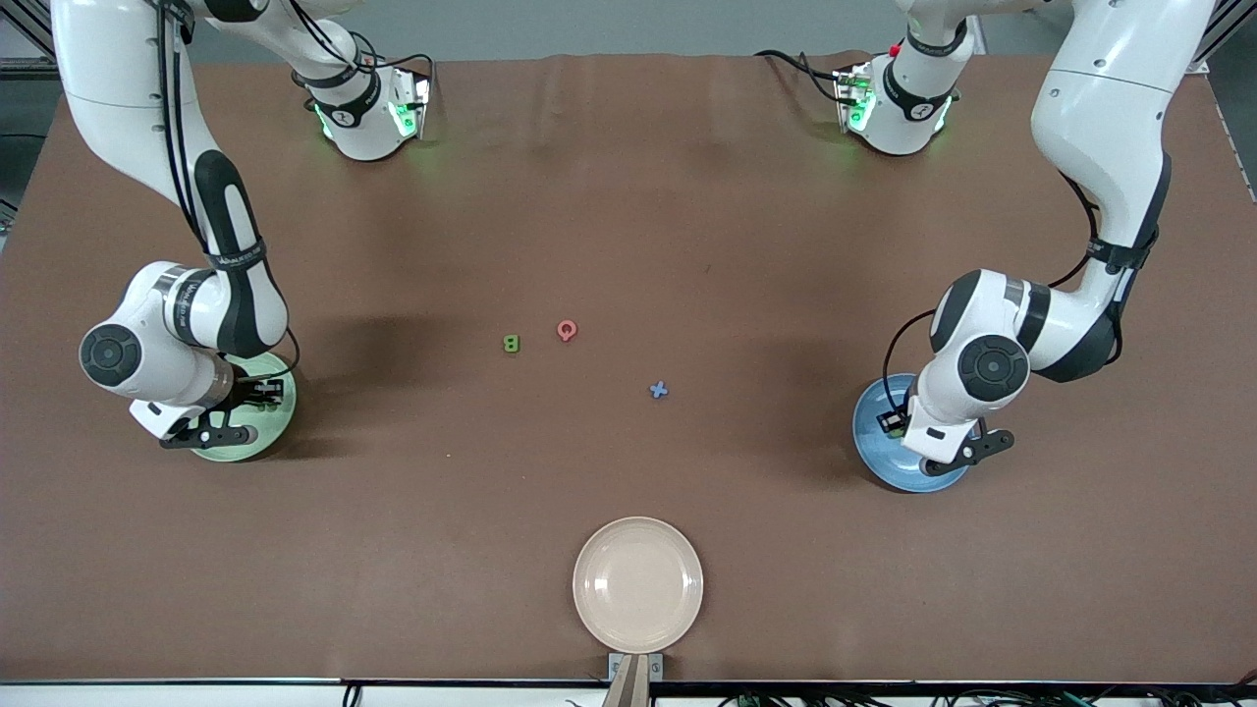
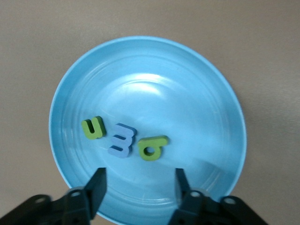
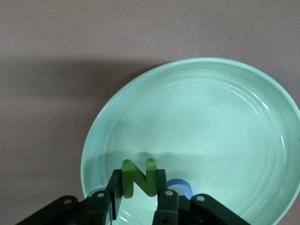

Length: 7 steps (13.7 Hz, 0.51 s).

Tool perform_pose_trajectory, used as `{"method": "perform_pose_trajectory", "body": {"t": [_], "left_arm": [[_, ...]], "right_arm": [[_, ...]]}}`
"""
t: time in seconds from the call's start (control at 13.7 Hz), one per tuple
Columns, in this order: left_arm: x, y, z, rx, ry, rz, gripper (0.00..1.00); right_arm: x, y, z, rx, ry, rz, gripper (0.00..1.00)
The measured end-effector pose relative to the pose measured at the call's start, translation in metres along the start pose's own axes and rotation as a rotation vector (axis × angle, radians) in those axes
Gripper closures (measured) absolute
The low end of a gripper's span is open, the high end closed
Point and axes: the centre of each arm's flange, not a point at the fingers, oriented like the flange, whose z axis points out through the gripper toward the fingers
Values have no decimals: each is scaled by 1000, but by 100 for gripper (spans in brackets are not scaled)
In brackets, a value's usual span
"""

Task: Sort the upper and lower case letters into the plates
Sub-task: 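Reach the left gripper to the blue x while the right gripper moves out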

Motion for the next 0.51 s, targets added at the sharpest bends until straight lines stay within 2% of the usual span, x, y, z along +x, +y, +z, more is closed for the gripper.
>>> {"method": "perform_pose_trajectory", "body": {"t": [0.22, 0.36, 0.51], "left_arm": [[-18, 44, -24, -46, 32, -8, 1], [-60, 114, -55, -98, 63, -55, 0], [-101, 175, -65, -133, 70, -127, 0]], "right_arm": [[-1, 1, 4, 3, -6, -1, 67], [-1, -1, 5, 6, -10, -4, 67], [-1, -4, 5, 14, -24, -9, 52]]}}
